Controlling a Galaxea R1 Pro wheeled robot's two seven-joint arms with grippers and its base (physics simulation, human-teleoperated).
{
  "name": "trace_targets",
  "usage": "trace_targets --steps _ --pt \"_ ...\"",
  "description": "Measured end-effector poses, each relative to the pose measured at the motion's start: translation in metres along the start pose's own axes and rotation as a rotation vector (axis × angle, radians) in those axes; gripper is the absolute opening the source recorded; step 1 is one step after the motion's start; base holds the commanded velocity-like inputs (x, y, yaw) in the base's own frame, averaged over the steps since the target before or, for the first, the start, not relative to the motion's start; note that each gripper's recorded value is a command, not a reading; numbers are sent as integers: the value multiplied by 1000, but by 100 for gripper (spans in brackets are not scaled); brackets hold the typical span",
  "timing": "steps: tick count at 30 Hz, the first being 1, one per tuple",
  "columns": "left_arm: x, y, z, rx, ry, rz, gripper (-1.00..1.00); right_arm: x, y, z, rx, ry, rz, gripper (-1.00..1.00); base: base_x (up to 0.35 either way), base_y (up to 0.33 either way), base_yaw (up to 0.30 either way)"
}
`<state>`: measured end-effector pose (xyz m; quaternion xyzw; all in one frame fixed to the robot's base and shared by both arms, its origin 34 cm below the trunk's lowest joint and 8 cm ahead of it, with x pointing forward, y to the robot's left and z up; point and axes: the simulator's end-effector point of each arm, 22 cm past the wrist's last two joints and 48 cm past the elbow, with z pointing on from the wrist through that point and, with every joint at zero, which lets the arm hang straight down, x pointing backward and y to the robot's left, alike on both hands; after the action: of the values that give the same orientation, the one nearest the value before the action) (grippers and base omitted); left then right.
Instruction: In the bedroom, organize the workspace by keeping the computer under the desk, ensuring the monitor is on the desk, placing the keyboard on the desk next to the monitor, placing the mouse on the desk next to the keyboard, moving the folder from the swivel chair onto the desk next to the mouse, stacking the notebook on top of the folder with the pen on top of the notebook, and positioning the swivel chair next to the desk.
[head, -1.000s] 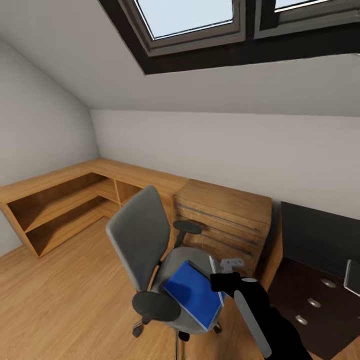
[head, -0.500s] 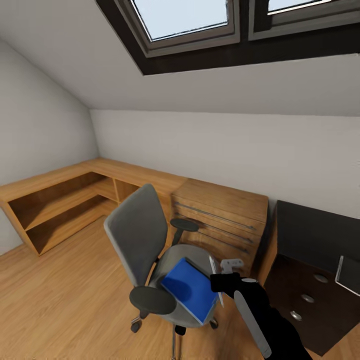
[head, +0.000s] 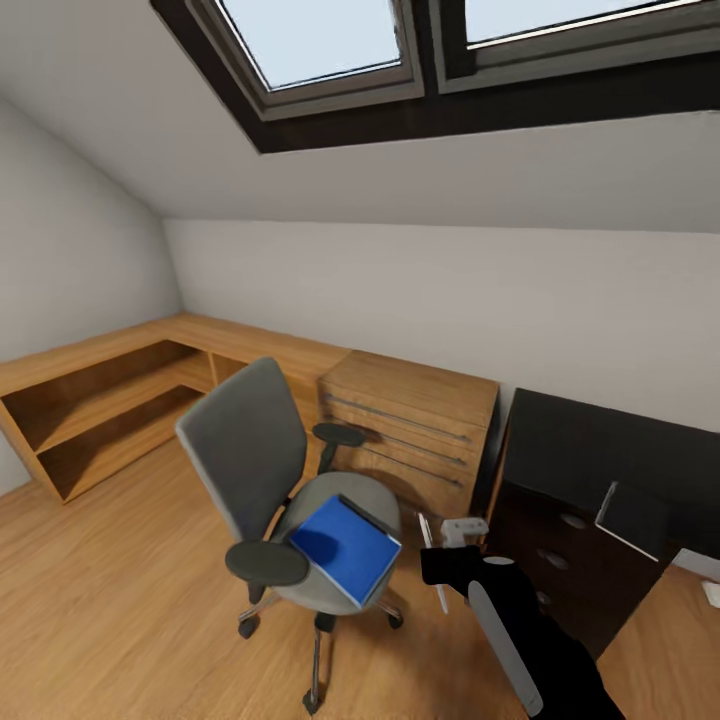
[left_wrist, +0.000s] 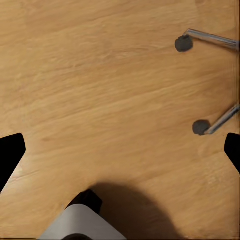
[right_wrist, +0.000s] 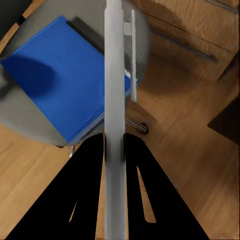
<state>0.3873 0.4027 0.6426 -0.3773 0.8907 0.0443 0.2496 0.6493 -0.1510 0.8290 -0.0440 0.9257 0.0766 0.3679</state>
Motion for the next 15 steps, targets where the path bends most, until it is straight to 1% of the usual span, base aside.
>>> trace_targets --steps 6,12,15 --pt "2 -3 0 6 3 3 100 0 0 0 0 0 0 -100 -50 -58 -251" --pt "16 -27 -7 46 29 59 100 -5 1 -5 -1 -2 0 -100 -7 -8 -267" --pt "25 -35 -11 57 47 93 100 -8 2 -9 -2 -4 -1 -100 -1 -1 -166"
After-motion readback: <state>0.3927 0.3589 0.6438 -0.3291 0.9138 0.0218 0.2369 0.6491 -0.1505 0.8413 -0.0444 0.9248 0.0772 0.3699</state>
